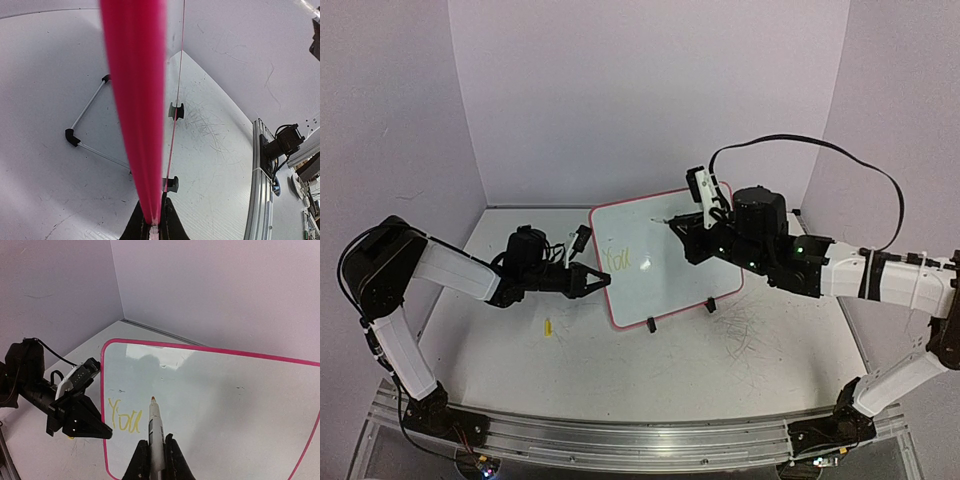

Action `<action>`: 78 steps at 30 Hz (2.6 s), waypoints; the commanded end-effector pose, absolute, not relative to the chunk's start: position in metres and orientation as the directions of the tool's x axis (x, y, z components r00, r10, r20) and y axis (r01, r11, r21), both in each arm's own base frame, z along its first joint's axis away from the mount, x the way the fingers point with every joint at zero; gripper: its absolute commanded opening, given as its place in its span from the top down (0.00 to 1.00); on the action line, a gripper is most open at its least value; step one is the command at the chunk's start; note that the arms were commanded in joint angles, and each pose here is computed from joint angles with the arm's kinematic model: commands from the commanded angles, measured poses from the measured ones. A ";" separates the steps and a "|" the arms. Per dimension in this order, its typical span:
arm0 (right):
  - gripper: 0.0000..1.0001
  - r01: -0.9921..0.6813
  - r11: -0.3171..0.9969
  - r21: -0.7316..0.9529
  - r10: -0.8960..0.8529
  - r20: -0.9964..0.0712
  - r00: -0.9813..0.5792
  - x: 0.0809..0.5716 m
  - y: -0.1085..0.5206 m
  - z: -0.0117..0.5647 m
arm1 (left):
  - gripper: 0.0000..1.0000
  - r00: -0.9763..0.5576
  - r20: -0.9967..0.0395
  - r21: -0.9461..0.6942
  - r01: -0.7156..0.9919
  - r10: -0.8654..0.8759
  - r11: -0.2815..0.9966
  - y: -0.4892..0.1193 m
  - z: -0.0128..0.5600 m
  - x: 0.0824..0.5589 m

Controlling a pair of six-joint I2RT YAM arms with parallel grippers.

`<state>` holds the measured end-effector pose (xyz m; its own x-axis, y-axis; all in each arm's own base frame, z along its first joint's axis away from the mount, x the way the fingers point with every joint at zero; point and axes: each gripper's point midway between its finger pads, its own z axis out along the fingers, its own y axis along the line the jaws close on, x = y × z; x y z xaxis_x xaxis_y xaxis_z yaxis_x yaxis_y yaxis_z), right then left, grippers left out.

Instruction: Write a sentence on the whiteboard

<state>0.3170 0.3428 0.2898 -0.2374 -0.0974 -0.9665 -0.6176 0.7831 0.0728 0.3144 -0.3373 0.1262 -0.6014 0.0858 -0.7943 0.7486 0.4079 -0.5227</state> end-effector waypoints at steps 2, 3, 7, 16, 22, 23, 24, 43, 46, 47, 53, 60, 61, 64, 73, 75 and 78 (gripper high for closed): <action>1.00 -0.666 0.741 0.083 -0.073 -0.976 -0.203 0.316 0.337 0.298 | 1.00 -0.629 -0.766 -0.513 0.724 0.136 0.461 -0.335 0.108 0.305; 1.00 -0.683 0.728 0.060 -0.096 -0.978 -0.188 0.313 0.339 0.297 | 1.00 -0.627 -0.767 -0.511 0.725 0.136 0.462 -0.335 0.109 0.304; 1.00 -0.635 0.772 0.014 -0.133 -0.974 -0.184 0.325 0.336 0.287 | 1.00 -0.626 -0.768 -0.506 0.722 0.135 0.472 -0.335 0.109 0.307; 1.00 -0.643 0.766 0.009 -0.165 -0.964 -0.211 0.326 0.351 0.269 | 1.00 -0.632 -0.758 -0.503 0.723 0.161 0.473 -0.342 0.096 0.310; 1.00 -0.665 0.745 -0.042 -0.257 -0.939 -0.228 0.327 0.367 0.250 | 1.00 -0.635 -0.754 -0.501 0.721 0.168 0.480 -0.341 0.091 0.310; 1.00 -0.679 0.733 -0.050 -0.279 -0.932 -0.233 0.326 0.373 0.247 | 1.00 -0.637 -0.753 -0.502 0.719 0.166 0.481 -0.341 0.091 0.310; 1.00 -0.693 0.719 -0.052 -0.297 -0.925 -0.238 0.325 0.379 0.241 | 1.00 -0.639 -0.751 -0.504 0.716 0.165 0.483 -0.341 0.090 0.310; 1.00 -0.642 0.767 -0.001 -0.246 -0.924 -0.292 0.334 0.381 0.231 | 1.00 -0.648 -0.744 -0.503 0.703 0.163 0.502 -0.341 0.087 0.307; 1.00 -0.620 0.785 -0.010 -0.235 -0.930 -0.282 0.339 0.379 0.236 | 1.00 -0.644 -0.747 -0.500 0.706 0.162 0.502 -0.341 0.088 0.307; 1.00 -0.618 0.786 -0.012 -0.234 -0.931 -0.280 0.340 0.379 0.237 | 1.00 -0.643 -0.748 -0.498 0.707 0.162 0.502 -0.341 0.088 0.308; 1.00 -0.614 0.789 -0.012 -0.232 -0.932 -0.280 0.344 0.383 0.235 | 1.00 -0.644 -0.747 -0.498 0.706 0.165 0.503 -0.341 0.087 0.307; 1.00 -0.621 0.784 -0.012 -0.232 -0.933 -0.276 0.346 0.387 0.236 | 1.00 -0.645 -0.746 -0.497 0.705 0.166 0.505 -0.339 0.086 0.306; 1.00 -0.623 0.782 -0.011 -0.233 -0.933 -0.275 0.346 0.388 0.236 | 1.00 -0.645 -0.746 -0.497 0.705 0.166 0.505 -0.339 0.086 0.306; 1.00 -0.623 0.782 -0.012 -0.234 -0.932 -0.276 0.346 0.388 0.235 | 1.00 -0.646 -0.745 -0.498 0.705 0.168 0.505 -0.339 0.085 0.305; 1.00 -0.621 0.784 -0.011 -0.238 -0.929 -0.284 0.349 0.391 0.231 | 1.00 -0.645 -0.745 -0.497 0.706 0.168 0.504 -0.339 0.085 0.305; 1.00 -0.617 0.787 -0.013 -0.240 -0.928 -0.286 0.350 0.391 0.229 | 1.00 -0.645 -0.746 -0.497 0.706 0.168 0.505 -0.338 0.085 0.304; 1.00 -0.605 0.796 -0.017 -0.241 -0.925 -0.292 0.352 0.390 0.226 | 1.00 -0.645 -0.746 -0.497 0.706 0.168 0.506 -0.338 0.085 0.305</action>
